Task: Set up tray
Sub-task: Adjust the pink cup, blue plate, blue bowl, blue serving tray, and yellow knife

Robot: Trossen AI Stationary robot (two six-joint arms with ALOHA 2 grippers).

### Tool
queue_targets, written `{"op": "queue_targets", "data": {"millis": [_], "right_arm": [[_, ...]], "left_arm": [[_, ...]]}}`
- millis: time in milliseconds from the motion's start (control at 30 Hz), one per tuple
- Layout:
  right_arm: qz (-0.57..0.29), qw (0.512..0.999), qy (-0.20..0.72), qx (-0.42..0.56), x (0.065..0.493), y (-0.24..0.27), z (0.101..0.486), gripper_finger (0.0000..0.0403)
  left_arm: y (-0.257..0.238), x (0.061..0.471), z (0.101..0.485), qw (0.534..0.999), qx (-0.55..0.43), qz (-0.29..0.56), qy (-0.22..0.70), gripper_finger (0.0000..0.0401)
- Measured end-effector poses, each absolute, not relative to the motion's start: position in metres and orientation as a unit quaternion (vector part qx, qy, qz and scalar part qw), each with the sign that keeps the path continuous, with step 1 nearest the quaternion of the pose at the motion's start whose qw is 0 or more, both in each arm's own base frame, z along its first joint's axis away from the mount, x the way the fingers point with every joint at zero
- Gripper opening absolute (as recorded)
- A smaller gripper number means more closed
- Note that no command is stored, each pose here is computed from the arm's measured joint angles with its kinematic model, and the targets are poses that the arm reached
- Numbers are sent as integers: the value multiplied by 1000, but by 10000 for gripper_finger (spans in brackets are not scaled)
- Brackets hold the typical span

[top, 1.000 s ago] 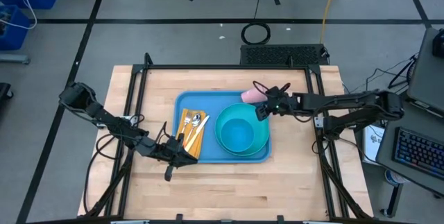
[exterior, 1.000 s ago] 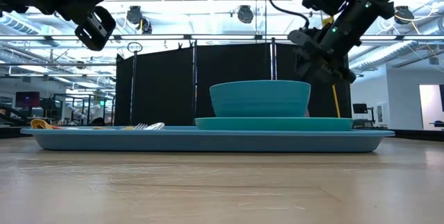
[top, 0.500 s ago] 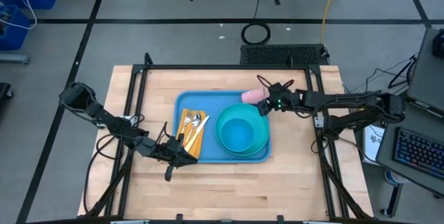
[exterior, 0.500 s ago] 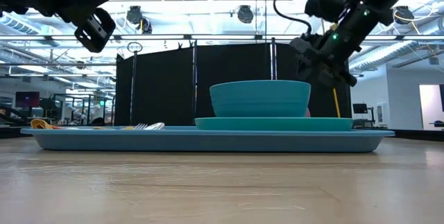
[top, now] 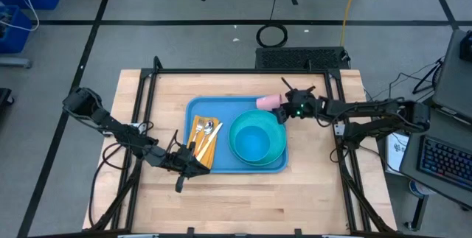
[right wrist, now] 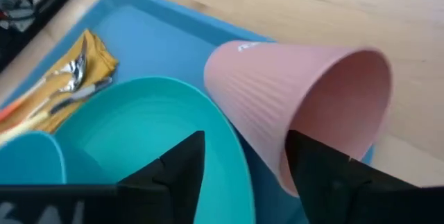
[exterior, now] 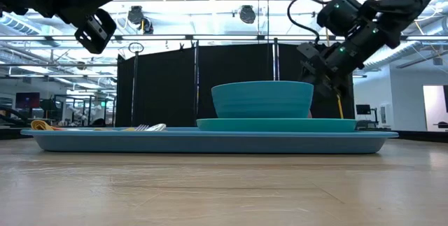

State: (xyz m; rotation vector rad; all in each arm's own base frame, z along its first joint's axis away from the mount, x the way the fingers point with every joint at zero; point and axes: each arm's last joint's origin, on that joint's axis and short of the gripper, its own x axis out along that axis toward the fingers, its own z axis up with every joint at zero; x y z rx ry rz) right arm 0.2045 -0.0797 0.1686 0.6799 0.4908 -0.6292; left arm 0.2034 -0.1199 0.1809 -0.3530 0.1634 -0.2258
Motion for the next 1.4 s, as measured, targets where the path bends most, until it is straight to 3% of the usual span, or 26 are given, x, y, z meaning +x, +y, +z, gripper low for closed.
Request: {"op": "queue_targets", "data": {"millis": [233, 500, 1000, 1400], "right_arm": [[-263, 873, 243, 330, 201, -89, 169, 133], [-213, 892, 225, 328, 202, -95, 174, 10], [-199, 878, 248, 359, 201, -97, 176, 2], [-226, 850, 377, 290, 220, -97, 236, 1]], "left_arm": [[-120, 203, 181, 975, -175, -108, 80, 31], [-120, 203, 181, 975, -176, -107, 81, 31], [-120, 203, 180, 976, -172, -108, 82, 31], [-119, 204, 180, 977, -168, -107, 82, 31]]}}
